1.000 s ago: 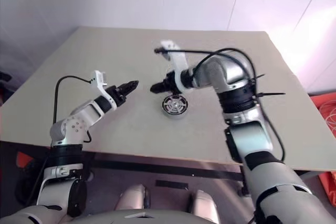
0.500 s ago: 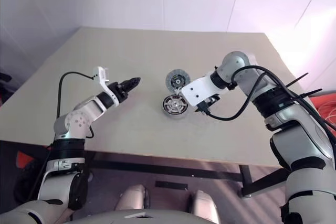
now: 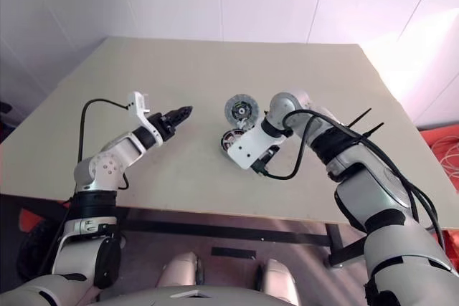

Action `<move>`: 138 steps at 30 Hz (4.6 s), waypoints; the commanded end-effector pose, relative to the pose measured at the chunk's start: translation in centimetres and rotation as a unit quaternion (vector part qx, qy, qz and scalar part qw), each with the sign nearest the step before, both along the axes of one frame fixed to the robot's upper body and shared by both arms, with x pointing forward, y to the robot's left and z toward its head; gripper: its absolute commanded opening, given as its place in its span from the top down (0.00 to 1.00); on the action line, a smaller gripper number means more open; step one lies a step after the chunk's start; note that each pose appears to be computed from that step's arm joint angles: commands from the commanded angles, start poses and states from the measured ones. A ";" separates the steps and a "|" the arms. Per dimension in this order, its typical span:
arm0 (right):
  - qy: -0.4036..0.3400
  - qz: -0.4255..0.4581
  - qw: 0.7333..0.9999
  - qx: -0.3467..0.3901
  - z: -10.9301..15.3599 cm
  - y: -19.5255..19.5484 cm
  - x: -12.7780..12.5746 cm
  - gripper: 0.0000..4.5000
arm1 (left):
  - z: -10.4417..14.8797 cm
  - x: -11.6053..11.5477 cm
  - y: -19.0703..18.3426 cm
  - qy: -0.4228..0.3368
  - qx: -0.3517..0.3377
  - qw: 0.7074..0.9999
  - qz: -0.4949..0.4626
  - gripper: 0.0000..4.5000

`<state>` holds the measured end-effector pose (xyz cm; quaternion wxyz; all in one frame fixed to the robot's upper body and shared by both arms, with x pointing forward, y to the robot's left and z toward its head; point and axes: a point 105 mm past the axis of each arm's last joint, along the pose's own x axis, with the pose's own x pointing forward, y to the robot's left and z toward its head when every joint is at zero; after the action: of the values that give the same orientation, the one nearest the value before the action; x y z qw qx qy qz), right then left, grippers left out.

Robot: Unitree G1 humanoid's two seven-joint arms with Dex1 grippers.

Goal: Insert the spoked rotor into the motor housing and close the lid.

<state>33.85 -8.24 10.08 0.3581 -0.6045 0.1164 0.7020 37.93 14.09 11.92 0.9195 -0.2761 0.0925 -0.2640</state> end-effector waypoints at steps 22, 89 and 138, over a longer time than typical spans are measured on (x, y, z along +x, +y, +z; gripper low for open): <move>-0.058 -0.007 0.998 0.005 1.9 -0.3 2.9 0.36 | 1.7 -0.2 0.4 -0.031 0.000 0.999 0.009 0.43; 0.208 -0.457 0.859 0.105 4.5 -1.1 -1.3 0.99 | 0.5 -1.0 0.1 -0.018 -0.016 0.999 0.021 0.43; 0.288 -0.596 0.707 0.249 8.2 9.3 0.4 0.20 | 0.8 -0.9 0.8 -0.023 -0.009 0.999 0.032 0.43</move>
<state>33.45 0.09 14.54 0.7671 -0.0642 0.4380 0.4643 36.69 15.23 11.09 0.9262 -0.2881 0.0870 -0.2271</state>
